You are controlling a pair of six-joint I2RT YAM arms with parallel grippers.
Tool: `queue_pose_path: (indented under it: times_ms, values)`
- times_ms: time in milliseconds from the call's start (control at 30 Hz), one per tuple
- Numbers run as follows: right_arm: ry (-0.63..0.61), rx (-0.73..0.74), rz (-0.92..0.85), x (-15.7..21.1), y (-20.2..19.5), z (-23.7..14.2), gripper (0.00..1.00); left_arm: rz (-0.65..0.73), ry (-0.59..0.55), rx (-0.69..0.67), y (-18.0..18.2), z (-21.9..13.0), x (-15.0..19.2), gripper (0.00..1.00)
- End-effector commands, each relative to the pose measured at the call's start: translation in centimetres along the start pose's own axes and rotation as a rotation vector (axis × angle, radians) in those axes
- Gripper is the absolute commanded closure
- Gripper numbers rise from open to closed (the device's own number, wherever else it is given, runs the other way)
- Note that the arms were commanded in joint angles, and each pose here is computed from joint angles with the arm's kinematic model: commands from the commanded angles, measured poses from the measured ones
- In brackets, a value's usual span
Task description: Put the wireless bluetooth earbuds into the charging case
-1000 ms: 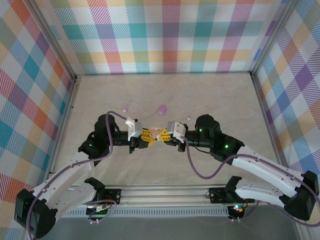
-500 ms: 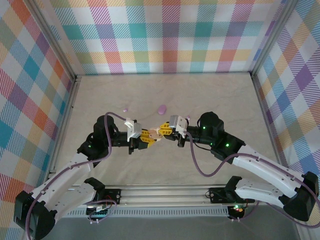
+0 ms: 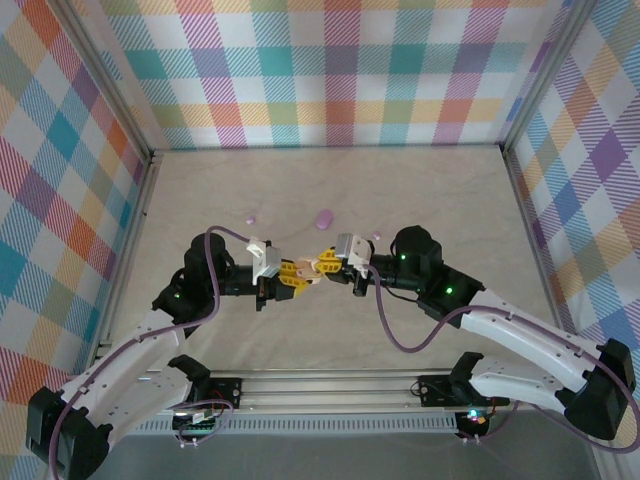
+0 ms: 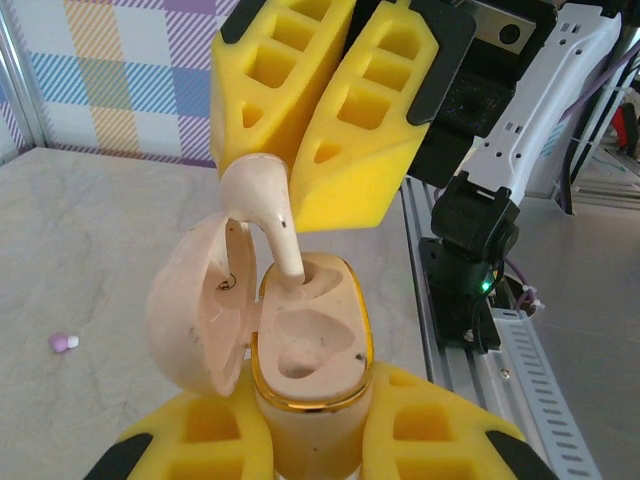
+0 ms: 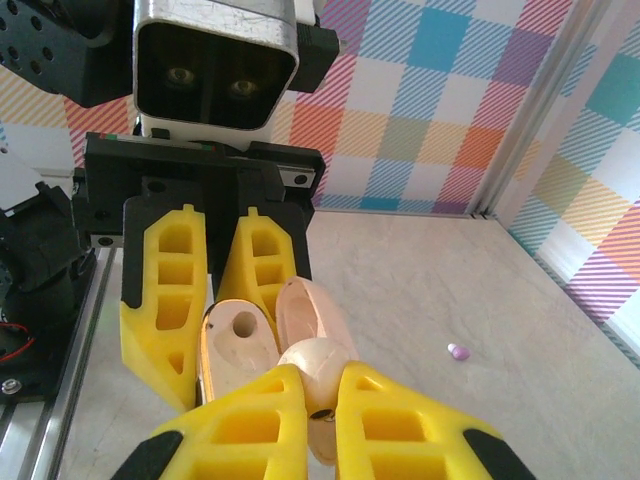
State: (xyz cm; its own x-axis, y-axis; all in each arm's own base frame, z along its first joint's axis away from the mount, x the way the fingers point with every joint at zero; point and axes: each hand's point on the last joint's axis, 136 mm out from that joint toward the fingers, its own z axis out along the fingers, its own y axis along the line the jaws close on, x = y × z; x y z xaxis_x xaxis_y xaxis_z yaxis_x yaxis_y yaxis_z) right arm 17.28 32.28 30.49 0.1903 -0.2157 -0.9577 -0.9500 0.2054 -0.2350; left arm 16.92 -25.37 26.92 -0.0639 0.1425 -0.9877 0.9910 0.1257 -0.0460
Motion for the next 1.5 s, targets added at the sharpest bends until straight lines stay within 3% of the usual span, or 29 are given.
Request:
queue_pose_path:
  times_ms: [0, 900, 1467]
  values:
    - [-0.030, -0.030, -0.006, -0.2, 0.6, -0.1, 0.89, 0.016, -0.023, -0.001, -0.3, -0.4, -0.5, 1.00]
    - [0.056, -0.062, 0.113, 2.3, 1.4, 0.2, 0.88, 0.013, -0.032, -0.023, 0.1, -0.5, -1.0, 1.00]
    - [0.100, -0.071, 0.098, 3.1, 1.7, -0.2, 0.77, 0.023, -0.040, -0.037, 0.3, -0.5, -1.2, 1.00]
